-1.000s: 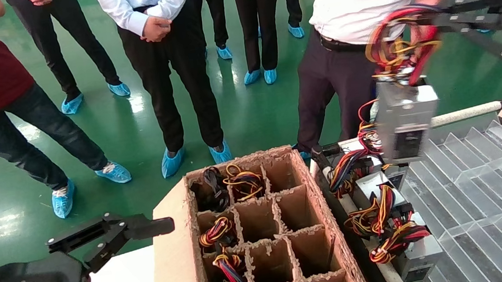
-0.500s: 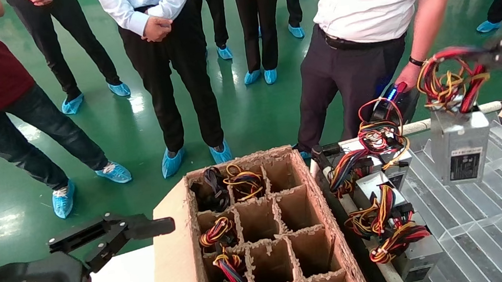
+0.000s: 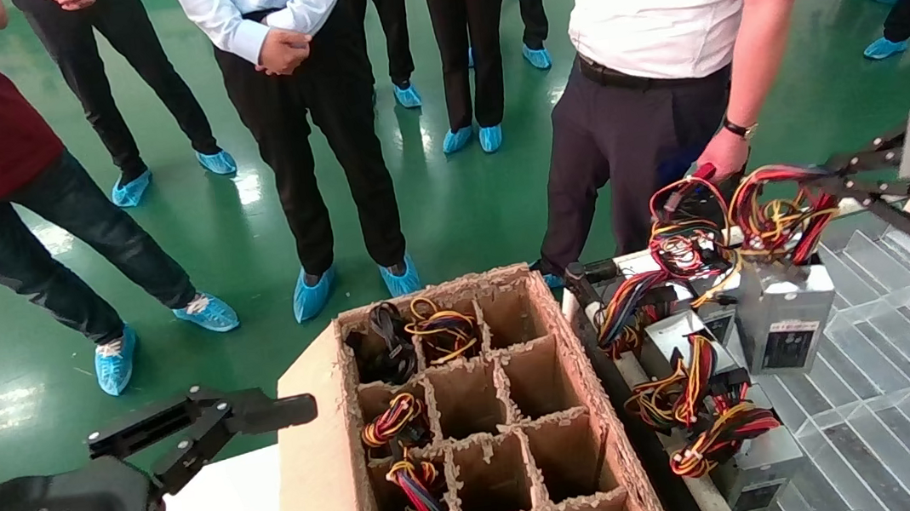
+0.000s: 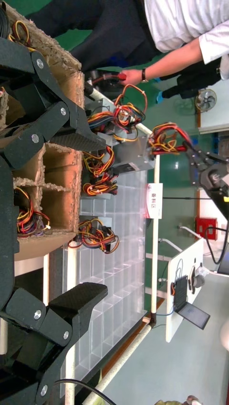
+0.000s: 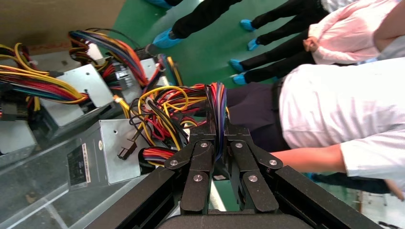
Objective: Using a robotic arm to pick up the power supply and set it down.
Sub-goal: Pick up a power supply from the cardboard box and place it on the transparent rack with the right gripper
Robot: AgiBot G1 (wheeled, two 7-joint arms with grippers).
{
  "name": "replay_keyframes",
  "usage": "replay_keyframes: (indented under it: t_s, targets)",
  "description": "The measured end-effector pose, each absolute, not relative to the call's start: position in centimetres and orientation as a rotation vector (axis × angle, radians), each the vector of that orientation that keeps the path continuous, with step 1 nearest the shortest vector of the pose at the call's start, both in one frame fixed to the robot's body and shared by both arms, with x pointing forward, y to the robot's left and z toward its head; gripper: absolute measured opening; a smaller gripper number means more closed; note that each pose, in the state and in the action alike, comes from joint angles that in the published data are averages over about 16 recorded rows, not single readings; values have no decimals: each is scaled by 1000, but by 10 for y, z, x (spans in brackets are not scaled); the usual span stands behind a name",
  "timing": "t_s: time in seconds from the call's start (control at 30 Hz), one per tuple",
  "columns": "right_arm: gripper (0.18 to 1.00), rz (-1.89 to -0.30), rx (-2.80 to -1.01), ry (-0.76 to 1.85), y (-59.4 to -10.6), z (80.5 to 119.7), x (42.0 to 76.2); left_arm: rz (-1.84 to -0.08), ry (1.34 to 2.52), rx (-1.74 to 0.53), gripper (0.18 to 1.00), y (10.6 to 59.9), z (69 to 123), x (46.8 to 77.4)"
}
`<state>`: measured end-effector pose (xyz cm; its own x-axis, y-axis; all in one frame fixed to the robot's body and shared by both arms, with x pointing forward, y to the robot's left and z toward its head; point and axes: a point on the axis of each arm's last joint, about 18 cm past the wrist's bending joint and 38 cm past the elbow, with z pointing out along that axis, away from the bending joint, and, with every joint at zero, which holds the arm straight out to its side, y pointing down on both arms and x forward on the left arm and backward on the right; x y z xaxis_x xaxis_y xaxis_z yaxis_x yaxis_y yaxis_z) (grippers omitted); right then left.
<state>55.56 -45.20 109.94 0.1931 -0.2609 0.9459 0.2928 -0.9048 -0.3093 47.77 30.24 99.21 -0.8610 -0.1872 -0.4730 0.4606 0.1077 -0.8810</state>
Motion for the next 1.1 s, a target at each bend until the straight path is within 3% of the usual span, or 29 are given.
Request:
replay_keyframes:
  t_s: [0.67, 1.1]
  targets:
    - [197, -1609, -2094, -1, -437, 1060, 594, -1804, 1918, 266, 1001, 302, 992, 478]
    - [197, -1571, -2025, 77, -451, 1043, 606, -1804, 1918, 266, 1001, 302, 992, 478]
